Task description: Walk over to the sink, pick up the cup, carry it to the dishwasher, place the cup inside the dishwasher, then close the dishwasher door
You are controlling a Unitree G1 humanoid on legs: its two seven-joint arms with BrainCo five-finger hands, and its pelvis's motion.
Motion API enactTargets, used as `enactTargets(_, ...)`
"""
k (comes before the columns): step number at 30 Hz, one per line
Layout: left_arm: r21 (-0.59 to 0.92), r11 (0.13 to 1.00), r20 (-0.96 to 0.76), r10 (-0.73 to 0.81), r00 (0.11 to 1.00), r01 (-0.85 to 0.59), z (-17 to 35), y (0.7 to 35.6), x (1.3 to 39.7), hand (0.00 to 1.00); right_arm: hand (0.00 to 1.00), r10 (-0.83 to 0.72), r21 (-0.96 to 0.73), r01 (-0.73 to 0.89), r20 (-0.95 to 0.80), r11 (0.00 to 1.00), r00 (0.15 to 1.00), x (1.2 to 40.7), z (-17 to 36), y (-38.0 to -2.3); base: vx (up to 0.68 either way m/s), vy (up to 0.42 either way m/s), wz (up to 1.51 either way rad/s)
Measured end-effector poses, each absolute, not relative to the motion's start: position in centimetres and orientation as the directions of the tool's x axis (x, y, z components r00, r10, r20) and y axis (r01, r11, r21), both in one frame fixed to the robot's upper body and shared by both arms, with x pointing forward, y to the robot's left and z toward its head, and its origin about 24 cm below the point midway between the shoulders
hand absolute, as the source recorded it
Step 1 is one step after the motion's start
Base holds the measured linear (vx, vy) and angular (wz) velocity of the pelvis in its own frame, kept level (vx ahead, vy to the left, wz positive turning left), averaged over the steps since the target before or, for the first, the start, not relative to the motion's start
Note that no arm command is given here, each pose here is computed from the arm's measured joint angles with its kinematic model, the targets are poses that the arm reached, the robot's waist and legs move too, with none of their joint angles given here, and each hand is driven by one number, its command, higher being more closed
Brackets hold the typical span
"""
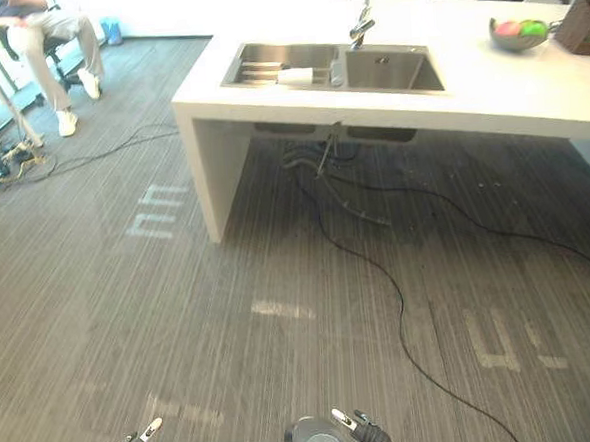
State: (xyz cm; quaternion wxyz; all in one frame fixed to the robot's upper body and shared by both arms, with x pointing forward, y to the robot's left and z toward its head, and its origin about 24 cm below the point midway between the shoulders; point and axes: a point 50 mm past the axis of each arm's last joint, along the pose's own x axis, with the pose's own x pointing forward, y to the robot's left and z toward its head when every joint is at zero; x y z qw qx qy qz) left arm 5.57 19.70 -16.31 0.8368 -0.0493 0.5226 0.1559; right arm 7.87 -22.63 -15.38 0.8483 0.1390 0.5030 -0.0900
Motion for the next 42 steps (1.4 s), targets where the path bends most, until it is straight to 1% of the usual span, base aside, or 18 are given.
enactTargets(3, 0.102, 0.946, -0.867, 0.236, 0.438, -0.306, -16.0, 19.9, 6.4, 0.0, 0.0, -0.006, 0.147, 0.291, -0.884, 0.945, 0.468, 8.0, -15.4, -22.5, 0.4, -0.087, -0.19)
enactTargets(8, 0.164, 0.967, -0.795, 0.247, 0.554, -0.196, -15.0, 20.1, 8.8, 0.0, 0.0, 0.048, 0.208, 0.25, -0.849, 0.946, 0.526, 10.8, -15.1, -20.5, 0.33, 0.133, -0.47)
enactTargets(9, 0.191, 0.968, -0.778, 0.25, 0.576, -0.163, -14.9, 19.7, 8.8, 0.0, 0.0, 0.058, 0.215, 0.231, -0.839, 0.949, 0.541, 11.4, -14.9, -20.4, 0.32, 0.236, -0.59)
enactTargets(11, 0.258, 0.956, -0.73, 0.287, 0.62, -0.14, -14.4, 20.3, 9.3, 0.0, 0.0, 0.085, 0.231, 0.199, -0.827, 0.952, 0.556, 12.3, -14.8, -19.5, 0.35, 0.225, -0.33)
enactTargets(12, 0.311, 0.945, -0.679, 0.296, 0.672, -0.102, -13.8, 20.7, 10.4, 0.0, 0.0, 0.104, 0.242, 0.177, -0.822, 0.954, 0.56, 12.7, -14.8, -18.8, 0.37, 0.186, 0.11)
enactTargets(13, 0.359, 0.932, -0.649, 0.288, 0.705, -0.05, -13.4, 20.8, 11.0, 0.0, 0.0, 0.116, 0.248, 0.18, -0.835, 0.952, 0.538, 12.3, -15.1, -18.4, 0.3, 0.138, 0.18)
enactTargets(16, 0.437, 0.898, -0.584, 0.249, 0.773, 0.041, -12.5, 20.3, 12.4, 0.0, 0.0, 0.136, 0.236, 0.133, -0.845, 0.963, 0.517, 12.4, -15.2, -17.9, 0.29, 0.128, 0.11)
enactTargets(18, 0.473, 0.876, -0.496, 0.173, 0.851, 0.098, -11.2, 18.5, 14.7, 0.0, 0.0, 0.136, 0.235, 0.142, -0.857, 0.962, 0.498, 11.8, -15.4, -17.8, 0.29, 0.12, 0.0)
enactTargets(21, 0.5, 0.841, -0.401, 0.015, 0.916, 0.205, -9.5, 14.7, 16.3, 0.0, 0.0, 0.128, 0.23, 0.136, -0.845, 0.963, 0.519, 12.3, -15.2, -17.8, 0.32, 0.114, -0.2)
enactTargets(24, 0.518, 0.82, -0.307, -0.088, 0.948, 0.244, -7.8, 11.7, 17.6, 0.0, 0.0, 0.075, 0.194, 0.167, -0.838, 0.967, 0.541, 12.7, -14.8, -18.9, 0.32, 0.073, -0.25)
enactTargets(26, 0.536, 0.807, -0.247, -0.129, 0.96, 0.246, -6.6, 10.6, 18.7, 0.0, 0.0, 0.062, 0.198, 0.185, -0.825, 0.962, 0.562, 13.1, -14.5, -19.3, 0.27, 0.01, -0.03)
enactTargets(29, 0.569, 0.795, -0.1, -0.186, 0.977, 0.21, -3.2, 9.2, 22.1, 0.0, 0.0, 0.012, 0.169, 0.219, -0.817, 0.961, 0.577, 13.5, -14.2, -20.2, 0.39, -0.098, 0.33)
enactTargets(31, 0.569, 0.802, 0.066, -0.269, 0.961, 0.185, 1.0, 7.2, 24.5, 0.0, 0.0, -0.016, 0.173, 0.261, -0.805, 0.95, 0.594, 13.4, -13.9, -20.4, 0.41, -0.196, 0.48)
enactTargets(32, 0.566, 0.803, 0.105, -0.293, 0.95, 0.185, 2.1, 6.7, 24.8, 0.0, 0.0, -0.018, 0.179, 0.27, -0.803, 0.946, 0.595, 13.5, -13.8, -20.4, 0.41, -0.248, 0.36)
enactTargets(34, 0.548, 0.816, 0.241, -0.367, 0.898, 0.186, 5.9, 4.8, 24.8, 0.0, 0.0, -0.01, 0.191, 0.273, -0.802, 0.943, 0.597, 12.9, -13.6, -20.1, 0.43, -0.315, 0.22)
enactTargets(37, 0.543, 0.815, 0.275, -0.401, 0.874, 0.203, 6.8, 3.4, 24.1, 0.0, 0.0, -0.028, 0.169, 0.27, -0.8, 0.948, 0.599, 12.6, -13.3, -20.9, 0.51, -0.445, 0.03)
enactTargets(39, 0.529, 0.824, 0.371, -0.441, 0.817, 0.204, 9.2, 1.5, 23.2, 0.0, 0.0, -0.03, 0.14, 0.23, -0.793, 0.963, 0.608, 13.1, -12.7, -21.5, 0.46, -0.405, 0.28)
enactTargets(42, 0.487, 0.854, 0.497, -0.443, 0.746, 0.182, 12.4, 1.0, 22.5, 0.0, 0.0, 0.004, 0.137, 0.183, -0.81, 0.974, 0.586, 13.4, -12.6, -20.7, 0.32, -0.384, -0.14)
